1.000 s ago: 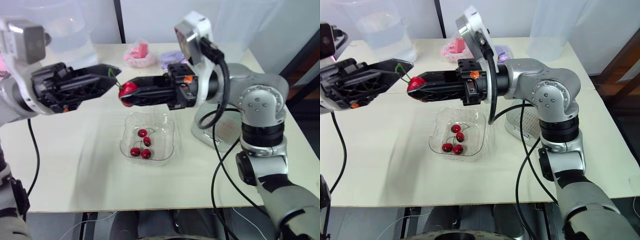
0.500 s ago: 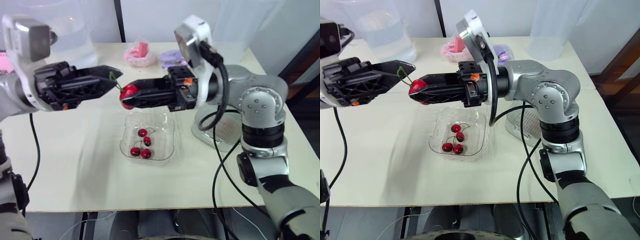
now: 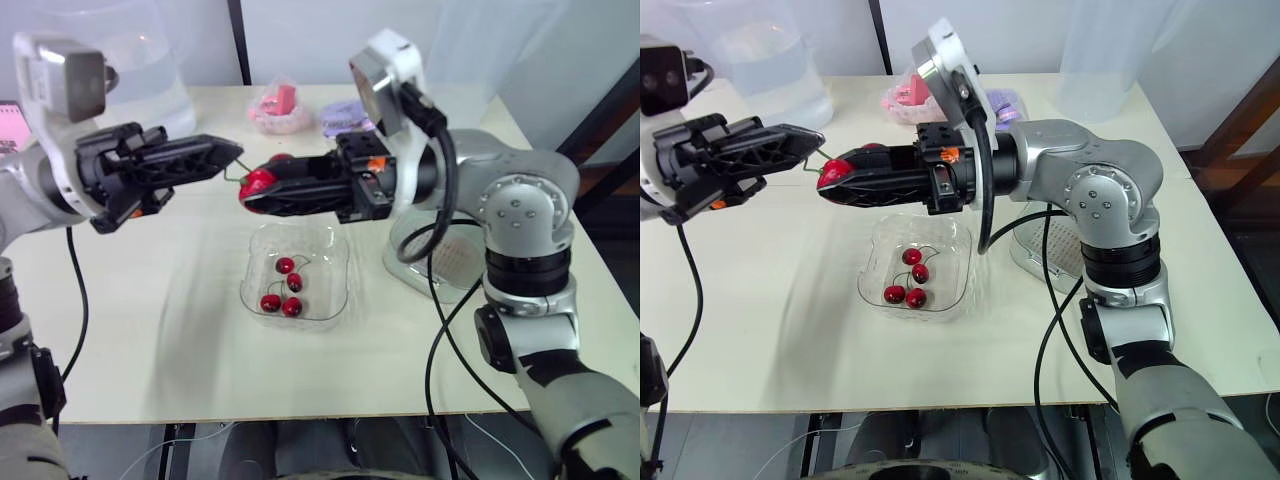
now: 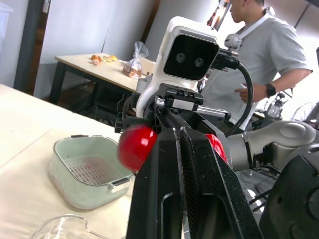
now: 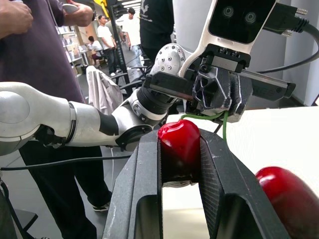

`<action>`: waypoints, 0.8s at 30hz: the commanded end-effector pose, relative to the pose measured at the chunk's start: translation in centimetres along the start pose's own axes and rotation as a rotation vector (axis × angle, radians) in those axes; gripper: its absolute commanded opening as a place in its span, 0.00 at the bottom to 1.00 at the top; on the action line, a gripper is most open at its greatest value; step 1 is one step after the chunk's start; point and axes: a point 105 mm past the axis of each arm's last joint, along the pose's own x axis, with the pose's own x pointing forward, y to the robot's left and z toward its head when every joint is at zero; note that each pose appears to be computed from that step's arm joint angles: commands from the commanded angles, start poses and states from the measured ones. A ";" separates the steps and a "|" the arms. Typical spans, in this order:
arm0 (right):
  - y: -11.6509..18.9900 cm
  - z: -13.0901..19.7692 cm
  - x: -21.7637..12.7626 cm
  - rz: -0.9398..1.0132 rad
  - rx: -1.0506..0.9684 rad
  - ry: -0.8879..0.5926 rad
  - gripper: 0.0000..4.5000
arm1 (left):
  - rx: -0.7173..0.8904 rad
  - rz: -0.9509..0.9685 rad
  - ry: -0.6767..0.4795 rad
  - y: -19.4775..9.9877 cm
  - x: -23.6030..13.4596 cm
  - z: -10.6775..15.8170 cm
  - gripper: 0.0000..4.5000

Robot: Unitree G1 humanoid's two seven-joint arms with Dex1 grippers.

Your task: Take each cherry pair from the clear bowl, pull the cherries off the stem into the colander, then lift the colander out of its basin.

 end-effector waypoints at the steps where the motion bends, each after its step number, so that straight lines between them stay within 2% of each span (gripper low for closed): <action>1: 0.5 0.9 0.0 0.014 -0.043 -0.014 0.12 | 0.051 -0.015 -0.026 -1.0 0.0 1.2 0.02; 15: -0.4 0.7 -0.3 -0.058 -0.121 0.020 0.12 | 0.105 0.016 0.008 -0.6 0.2 1.3 0.02; 16: -0.2 0.5 -0.5 -0.062 -0.130 0.040 0.33 | 0.111 0.017 0.015 -0.5 0.2 1.3 0.00; 17: 0.0 0.3 -0.7 -0.063 -0.139 0.064 0.37 | 0.116 0.018 0.021 -0.5 0.2 1.3 0.00; 23: 1.1 -1.2 -3.5 -0.116 -0.175 0.224 0.99 | 0.142 -0.003 0.083 -0.1 0.1 1.4 0.00; 24: 1.1 -1.3 -4.2 -0.137 -0.177 0.249 0.99 | 0.145 -0.010 0.099 -0.1 0.1 1.3 0.00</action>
